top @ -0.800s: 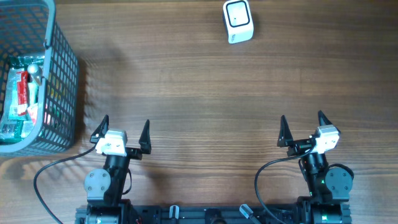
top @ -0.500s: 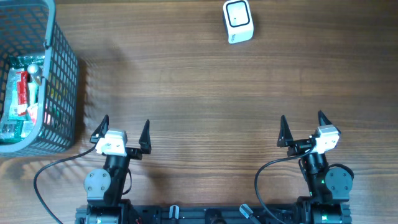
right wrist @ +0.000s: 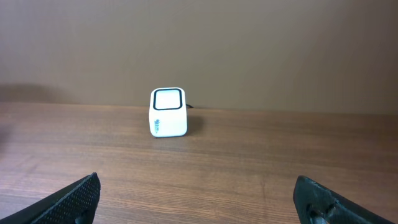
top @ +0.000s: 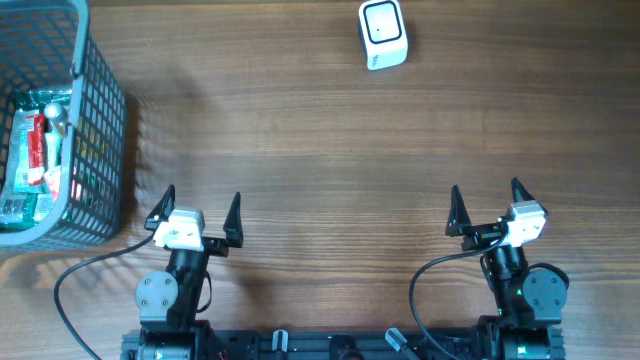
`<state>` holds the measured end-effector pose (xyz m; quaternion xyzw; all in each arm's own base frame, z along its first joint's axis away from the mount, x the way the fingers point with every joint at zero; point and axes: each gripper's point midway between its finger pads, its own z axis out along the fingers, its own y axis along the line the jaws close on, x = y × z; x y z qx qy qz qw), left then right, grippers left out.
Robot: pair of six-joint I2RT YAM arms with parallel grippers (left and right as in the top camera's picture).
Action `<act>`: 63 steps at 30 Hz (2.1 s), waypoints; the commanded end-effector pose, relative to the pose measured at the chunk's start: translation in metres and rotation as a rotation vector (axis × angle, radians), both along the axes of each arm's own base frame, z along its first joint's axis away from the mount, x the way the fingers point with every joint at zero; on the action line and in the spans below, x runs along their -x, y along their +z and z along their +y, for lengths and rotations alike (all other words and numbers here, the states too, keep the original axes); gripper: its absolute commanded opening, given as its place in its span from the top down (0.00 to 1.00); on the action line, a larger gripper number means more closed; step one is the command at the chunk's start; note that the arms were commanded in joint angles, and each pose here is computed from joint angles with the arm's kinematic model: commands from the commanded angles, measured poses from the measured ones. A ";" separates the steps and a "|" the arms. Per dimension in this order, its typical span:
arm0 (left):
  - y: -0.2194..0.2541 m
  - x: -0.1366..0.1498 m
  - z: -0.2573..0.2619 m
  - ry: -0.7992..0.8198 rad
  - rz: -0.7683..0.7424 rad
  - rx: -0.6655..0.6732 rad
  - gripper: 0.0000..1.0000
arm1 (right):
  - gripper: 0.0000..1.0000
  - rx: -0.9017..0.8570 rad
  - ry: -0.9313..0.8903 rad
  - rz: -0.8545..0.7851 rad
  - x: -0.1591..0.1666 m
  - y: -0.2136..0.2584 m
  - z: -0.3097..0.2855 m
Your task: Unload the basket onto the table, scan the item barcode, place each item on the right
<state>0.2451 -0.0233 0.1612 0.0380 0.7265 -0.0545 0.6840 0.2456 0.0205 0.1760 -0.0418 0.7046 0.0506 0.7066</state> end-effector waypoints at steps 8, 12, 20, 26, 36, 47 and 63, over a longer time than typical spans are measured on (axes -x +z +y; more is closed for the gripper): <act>-0.002 0.000 -0.002 -0.017 0.004 -0.014 0.00 | 0.00 0.010 -0.005 -0.005 0.000 0.001 -0.001; -0.002 0.000 -0.002 -0.017 0.004 -0.014 0.00 | 0.00 0.010 -0.005 -0.005 0.000 0.001 -0.001; -0.002 0.000 -0.002 -0.017 0.004 -0.014 0.00 | 0.00 0.010 -0.005 -0.006 0.000 0.001 -0.001; -0.002 0.000 -0.002 -0.017 0.004 -0.014 0.00 | 0.00 0.010 -0.005 -0.005 0.000 0.001 -0.001; 0.007 0.000 -0.002 -0.018 -0.038 -0.052 0.00 | 0.00 0.010 -0.005 -0.006 0.000 0.001 -0.001; 0.224 0.079 -0.009 -0.030 -0.802 -0.090 0.00 | 0.00 0.010 -0.005 -0.005 0.000 0.001 -0.001; 0.253 -0.055 -0.016 -0.114 0.513 -0.042 0.00 | 0.00 0.010 -0.005 -0.005 0.000 0.001 -0.001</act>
